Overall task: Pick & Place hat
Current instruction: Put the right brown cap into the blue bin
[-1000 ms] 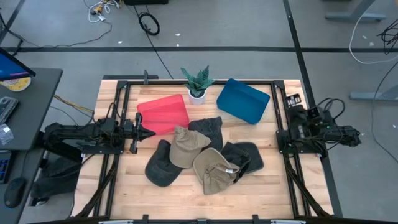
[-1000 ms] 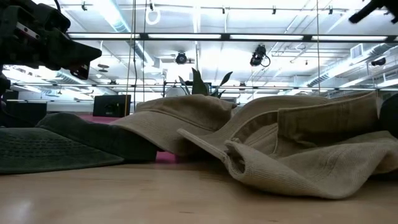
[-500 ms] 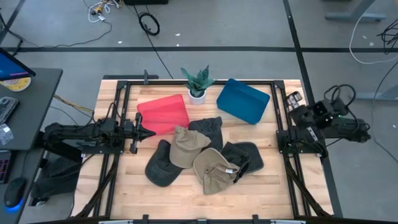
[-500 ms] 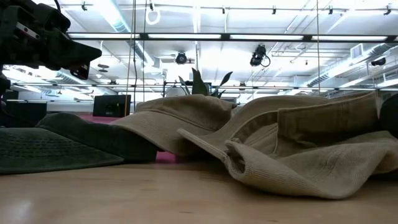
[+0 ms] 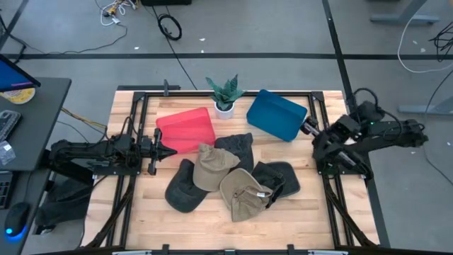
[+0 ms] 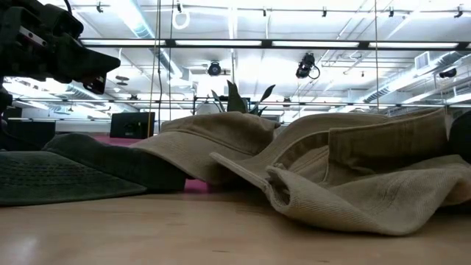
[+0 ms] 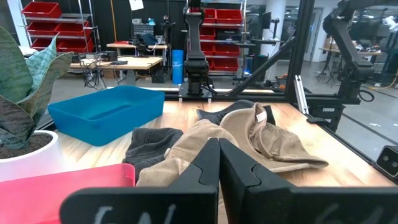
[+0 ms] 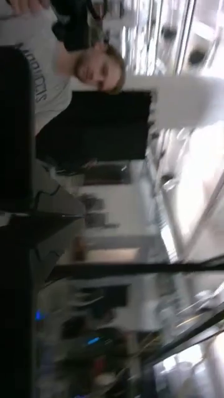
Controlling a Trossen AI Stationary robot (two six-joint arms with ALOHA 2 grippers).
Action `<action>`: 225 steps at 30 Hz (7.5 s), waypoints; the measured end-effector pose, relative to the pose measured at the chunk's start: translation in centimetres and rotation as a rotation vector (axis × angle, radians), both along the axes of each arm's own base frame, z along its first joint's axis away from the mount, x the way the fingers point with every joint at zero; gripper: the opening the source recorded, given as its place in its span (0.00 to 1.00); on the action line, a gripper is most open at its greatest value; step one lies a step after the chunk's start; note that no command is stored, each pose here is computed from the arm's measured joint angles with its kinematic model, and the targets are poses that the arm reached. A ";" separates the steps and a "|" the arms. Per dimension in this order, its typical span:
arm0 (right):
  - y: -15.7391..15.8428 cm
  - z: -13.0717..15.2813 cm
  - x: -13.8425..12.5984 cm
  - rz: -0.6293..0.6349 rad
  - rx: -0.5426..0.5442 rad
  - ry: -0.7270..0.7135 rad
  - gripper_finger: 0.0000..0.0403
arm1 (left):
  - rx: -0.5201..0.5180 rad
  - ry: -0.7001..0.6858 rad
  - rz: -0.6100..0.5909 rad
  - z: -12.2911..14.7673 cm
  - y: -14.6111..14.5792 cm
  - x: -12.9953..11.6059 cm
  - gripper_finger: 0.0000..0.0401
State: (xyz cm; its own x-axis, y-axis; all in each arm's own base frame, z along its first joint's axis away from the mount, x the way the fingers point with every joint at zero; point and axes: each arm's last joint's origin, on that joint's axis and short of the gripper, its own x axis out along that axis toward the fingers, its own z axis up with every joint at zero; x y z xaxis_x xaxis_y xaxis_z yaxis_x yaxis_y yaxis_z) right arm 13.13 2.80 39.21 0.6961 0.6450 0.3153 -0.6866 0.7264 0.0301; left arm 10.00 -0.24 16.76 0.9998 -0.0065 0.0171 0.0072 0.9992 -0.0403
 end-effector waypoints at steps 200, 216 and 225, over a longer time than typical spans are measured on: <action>2.7 -9.1 12.7 -1.780 -0.532 0.650 0.02 | 0.000 0.004 0.000 0.0 0.0 0.0 0.01; -0.5 -9.1 12.9 -1.973 -0.674 0.685 0.01 | 0.000 0.004 0.000 0.0 0.0 0.0 0.01; -3.5 -8.5 13.2 -2.138 -0.931 0.772 0.01 | 0.000 0.004 0.000 0.0 0.0 0.0 0.01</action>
